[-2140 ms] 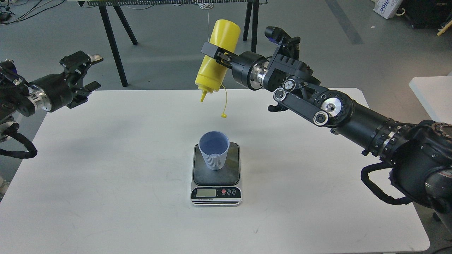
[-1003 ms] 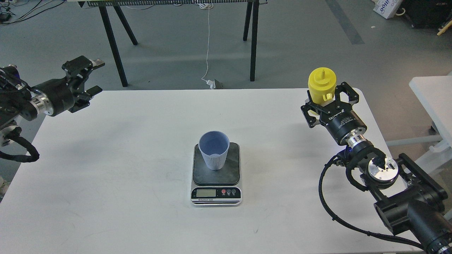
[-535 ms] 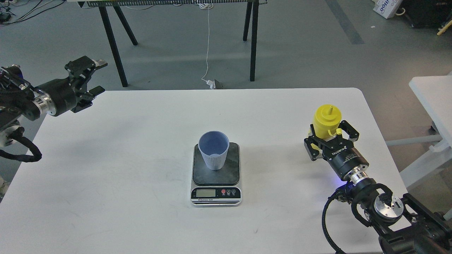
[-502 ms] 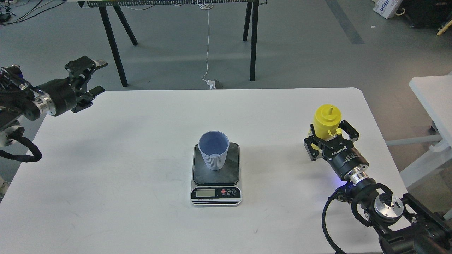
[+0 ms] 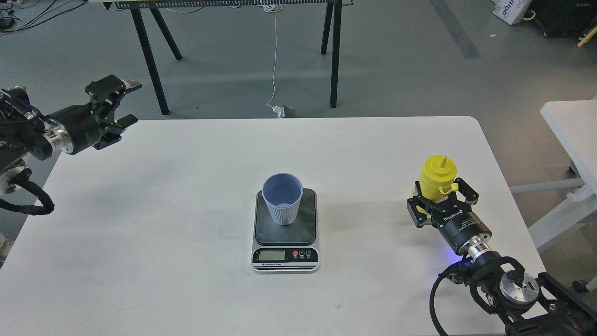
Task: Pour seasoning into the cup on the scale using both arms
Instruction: 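Set the bottle on the table and open the right gripper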
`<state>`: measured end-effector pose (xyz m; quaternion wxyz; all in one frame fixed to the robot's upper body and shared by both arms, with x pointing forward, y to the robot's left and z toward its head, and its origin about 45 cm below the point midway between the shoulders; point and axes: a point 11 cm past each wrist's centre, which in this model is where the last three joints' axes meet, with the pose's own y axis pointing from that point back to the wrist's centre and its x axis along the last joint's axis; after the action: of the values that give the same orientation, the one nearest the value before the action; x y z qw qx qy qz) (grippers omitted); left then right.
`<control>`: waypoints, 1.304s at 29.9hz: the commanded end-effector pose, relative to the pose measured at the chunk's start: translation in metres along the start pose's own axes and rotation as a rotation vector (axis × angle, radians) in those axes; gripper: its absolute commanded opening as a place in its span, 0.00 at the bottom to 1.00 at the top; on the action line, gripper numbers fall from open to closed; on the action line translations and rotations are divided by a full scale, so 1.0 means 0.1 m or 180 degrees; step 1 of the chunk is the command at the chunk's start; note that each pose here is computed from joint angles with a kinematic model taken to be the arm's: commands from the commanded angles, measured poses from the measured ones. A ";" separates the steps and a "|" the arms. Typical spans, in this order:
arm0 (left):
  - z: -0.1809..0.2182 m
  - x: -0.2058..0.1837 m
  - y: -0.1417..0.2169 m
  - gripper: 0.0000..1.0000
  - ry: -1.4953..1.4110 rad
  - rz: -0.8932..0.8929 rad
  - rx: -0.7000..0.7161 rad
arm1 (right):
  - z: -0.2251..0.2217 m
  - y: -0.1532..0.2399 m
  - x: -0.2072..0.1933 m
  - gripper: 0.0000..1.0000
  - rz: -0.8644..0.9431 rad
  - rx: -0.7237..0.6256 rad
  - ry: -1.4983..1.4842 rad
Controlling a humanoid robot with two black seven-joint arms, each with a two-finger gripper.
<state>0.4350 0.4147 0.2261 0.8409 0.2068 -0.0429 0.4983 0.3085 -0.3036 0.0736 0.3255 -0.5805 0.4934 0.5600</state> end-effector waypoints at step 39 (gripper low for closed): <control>-0.01 -0.01 0.00 1.00 -0.0008 -0.0009 0.0011 | -0.10 1.15 0.36 0.99 0.0495 -0.0086 0.0144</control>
<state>0.4346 0.4134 0.2244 0.8418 0.2085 -0.0420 0.4961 0.2100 -0.3497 0.0533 0.2718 -0.5510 0.5362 0.5789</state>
